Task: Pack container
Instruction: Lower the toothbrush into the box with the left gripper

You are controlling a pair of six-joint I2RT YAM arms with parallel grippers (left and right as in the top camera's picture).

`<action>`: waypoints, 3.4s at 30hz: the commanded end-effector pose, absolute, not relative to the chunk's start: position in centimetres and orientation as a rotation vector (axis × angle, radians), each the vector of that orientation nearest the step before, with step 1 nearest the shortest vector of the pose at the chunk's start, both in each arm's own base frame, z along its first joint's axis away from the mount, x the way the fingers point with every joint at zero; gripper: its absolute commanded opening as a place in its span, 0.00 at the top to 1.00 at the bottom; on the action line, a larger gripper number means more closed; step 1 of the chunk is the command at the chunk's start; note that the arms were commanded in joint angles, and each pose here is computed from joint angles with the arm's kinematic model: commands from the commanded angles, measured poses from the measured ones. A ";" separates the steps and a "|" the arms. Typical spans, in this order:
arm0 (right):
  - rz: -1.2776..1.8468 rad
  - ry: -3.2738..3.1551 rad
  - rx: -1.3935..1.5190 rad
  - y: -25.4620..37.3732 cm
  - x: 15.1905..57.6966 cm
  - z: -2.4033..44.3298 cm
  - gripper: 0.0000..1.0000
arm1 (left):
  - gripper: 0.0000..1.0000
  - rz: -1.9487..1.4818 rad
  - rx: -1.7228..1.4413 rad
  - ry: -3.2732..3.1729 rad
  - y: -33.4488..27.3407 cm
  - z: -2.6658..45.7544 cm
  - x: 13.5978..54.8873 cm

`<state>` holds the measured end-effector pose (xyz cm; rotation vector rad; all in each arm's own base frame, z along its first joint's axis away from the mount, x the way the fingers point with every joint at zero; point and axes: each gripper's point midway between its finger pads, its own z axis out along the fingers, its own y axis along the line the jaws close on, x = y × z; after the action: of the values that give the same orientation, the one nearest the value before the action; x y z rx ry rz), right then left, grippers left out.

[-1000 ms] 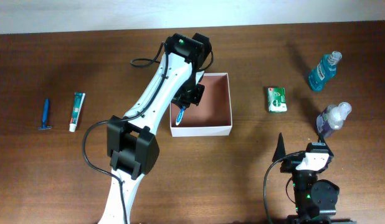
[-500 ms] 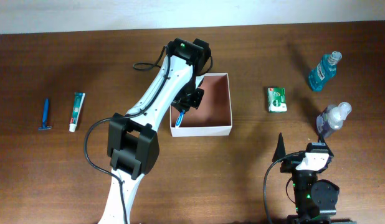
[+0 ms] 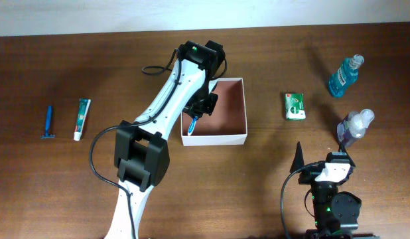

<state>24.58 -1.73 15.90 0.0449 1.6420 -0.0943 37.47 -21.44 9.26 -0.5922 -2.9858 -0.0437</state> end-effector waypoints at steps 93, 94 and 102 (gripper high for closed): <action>-0.089 1.648 0.040 -1.6 24.6 15.6 0.02 | 0.99 -0.070 -0.558 -3.055 -21.8 8.9 38.9; -0.089 1.648 0.040 -1.6 24.6 15.6 0.02 | 0.99 -0.071 -0.558 -3.054 -21.8 8.9 38.8; -0.089 1.648 0.040 -1.6 24.6 15.6 0.02 | 0.99 -0.071 -0.557 -3.055 -21.8 8.9 38.9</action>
<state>24.58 -1.73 15.90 0.0453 1.6420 -0.0940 38.93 -21.86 9.16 -0.5578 -3.0577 -0.0466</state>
